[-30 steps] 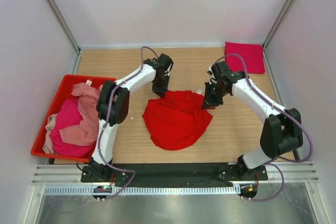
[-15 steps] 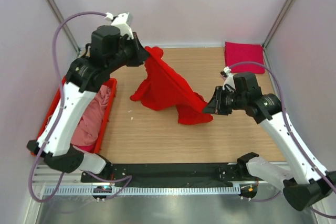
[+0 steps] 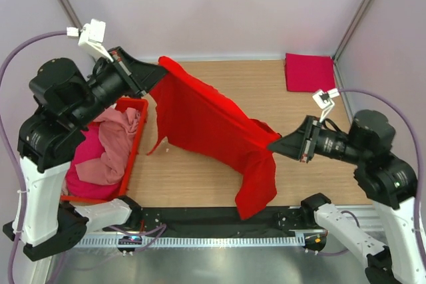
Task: Fold and stack the t-shirts
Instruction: Flatten the tshirt out
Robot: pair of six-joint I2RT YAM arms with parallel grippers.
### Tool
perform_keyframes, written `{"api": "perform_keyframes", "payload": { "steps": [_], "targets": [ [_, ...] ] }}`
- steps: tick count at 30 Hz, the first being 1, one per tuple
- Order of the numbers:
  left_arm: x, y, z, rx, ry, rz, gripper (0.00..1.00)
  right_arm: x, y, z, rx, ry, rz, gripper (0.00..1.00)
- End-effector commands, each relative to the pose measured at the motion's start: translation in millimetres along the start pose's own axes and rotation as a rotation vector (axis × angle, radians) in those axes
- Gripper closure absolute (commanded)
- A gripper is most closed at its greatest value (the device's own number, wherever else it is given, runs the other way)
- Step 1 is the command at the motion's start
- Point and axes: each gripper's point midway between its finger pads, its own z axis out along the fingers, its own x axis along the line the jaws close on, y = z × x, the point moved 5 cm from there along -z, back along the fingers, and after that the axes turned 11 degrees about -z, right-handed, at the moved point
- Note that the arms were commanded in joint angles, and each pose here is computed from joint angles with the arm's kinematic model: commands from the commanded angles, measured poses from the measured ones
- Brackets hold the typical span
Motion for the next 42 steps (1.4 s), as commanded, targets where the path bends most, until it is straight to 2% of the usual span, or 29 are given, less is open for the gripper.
{"api": "perform_keyframes", "payload": {
  "steps": [1, 4, 8, 10, 12, 13, 15, 16, 17, 18, 19, 21, 23, 24, 26, 27, 28, 29, 30, 31, 33, 35, 36, 37, 38, 39, 40, 41, 42],
  "targets": [
    [-16, 7, 5, -0.027, -0.085, -0.047, 1.0, 27, -3, -24, -0.039, 0.054, 0.032, 0.99],
    [-13, 8, 24, -0.023, -0.071, -0.028, 1.0, 16, -1, -29, -0.089, -0.065, 0.037, 0.99],
    [-2, 8, 75, -0.008, -0.031, 0.02, 1.0, -18, -5, -15, -0.049, -0.235, 0.079, 0.99],
    [11, 3, 118, 0.017, 0.009, 0.054, 1.0, -35, -5, -7, -0.024, -0.313, 0.09, 0.99],
    [22, 0, 152, 0.039, 0.039, 0.101, 1.0, -65, -2, 4, 0.001, -0.468, 0.101, 0.99],
    [49, -18, 194, 0.103, 0.104, 0.11, 1.0, -78, -3, 8, 0.016, -0.532, 0.109, 0.99],
    [51, -6, 216, 0.087, 0.083, 0.117, 1.0, -111, 1, 18, 0.045, -0.704, 0.11, 0.99],
    [96, -20, 258, 0.134, 0.159, 0.091, 1.0, -122, 2, 20, 0.049, -0.758, 0.106, 0.99],
    [96, -7, 267, 0.095, 0.13, 0.077, 1.0, -145, 6, 23, 0.059, -0.889, 0.098, 0.99],
    [113, -14, 285, 0.118, 0.133, 0.028, 1.0, -154, 7, 24, 0.063, -0.938, 0.089, 0.99],
    [151, -19, 308, 0.127, 0.182, -0.003, 1.0, -164, 11, 25, 0.056, -0.99, 0.088, 0.99],
    [180, -18, 329, 0.103, 0.192, -0.024, 0.99, -190, 17, 29, 0.08, -1.114, 0.093, 0.99],
    [217, -21, 343, 0.115, 0.226, -0.112, 0.91, -208, 28, 26, 0.082, -1.173, 0.115, 0.99],
    [224, -23, 345, 0.132, 0.217, -0.143, 0.77, -218, 30, 30, 0.107, -1.193, 0.123, 0.99],
    [229, -20, 338, 0.137, 0.24, -0.143, 0.59, -232, 33, 25, 0.138, -1.226, 0.109, 0.94],
    [237, -28, 332, 0.171, 0.281, -0.138, 0.45, -242, 32, 26, 0.171, -1.253, 0.1, 0.79],
    [241, -33, 318, 0.192, 0.328, -0.108, 0.33, -248, 30, 23, 0.21, -1.27, 0.073, 0.72],
    [243, -34, 317, 0.195, 0.342, -0.094, 0.33, -252, 29, 23, 0.235, -1.275, 0.053, 0.63],
    [223, -19, 297, 0.17, 0.33, -0.068, 0.27, -256, 26, 23, 0.267, -1.278, 0.041, 0.52],
    [243, -39, 286, 0.229, 0.413, -0.069, 0.26, -261, 20, 24, 0.331, -1.282, 0.033, 0.42],
    [228, -34, 252, 0.236, 0.44, -0.028, 0.26, -260, 14, 27, 0.405, -1.255, -0.002, 0.36],
    [242, -62, 221, 0.329, 0.52, -0.045, 0.27, -249, 7, 36, 0.431, -1.181, -0.006, 0.3],
    [219, -56, 196, 0.31, 0.496, -0.042, 0.27, -238, -3, 45, 0.457, -1.131, -0.031, 0.29],
    [237, -87, 178, 0.385, 0.555, -0.075, 0.28, -226, -8, 49, 0.458, -1.082, -0.047, 0.28],
    [232, -97, 166, 0.4, 0.552, -0.111, 0.28, -216, -14, 55, 0.453, -1.042, -0.043, 0.27],
    [202, -96, 140, 0.37, 0.489, -0.106, 0.29, -202, -33, 66, 0.498, -0.967, -0.059, 0.28],
    [202, -112, 127, 0.393, 0.497, -0.138, 0.29, -195, -40, 77, 0.479, -0.895, -0.045, 0.28],
    [210, -137, 109, 0.436, 0.52, -0.174, 0.3, -170, -54, 87, 0.48, -0.71, 0.004, 0.28],
    [206, -152, 96, 0.45, 0.528, -0.225, 0.31, -169, -82, 92, 0.515, -0.671, 0.103, 0.29]
  ]
}}
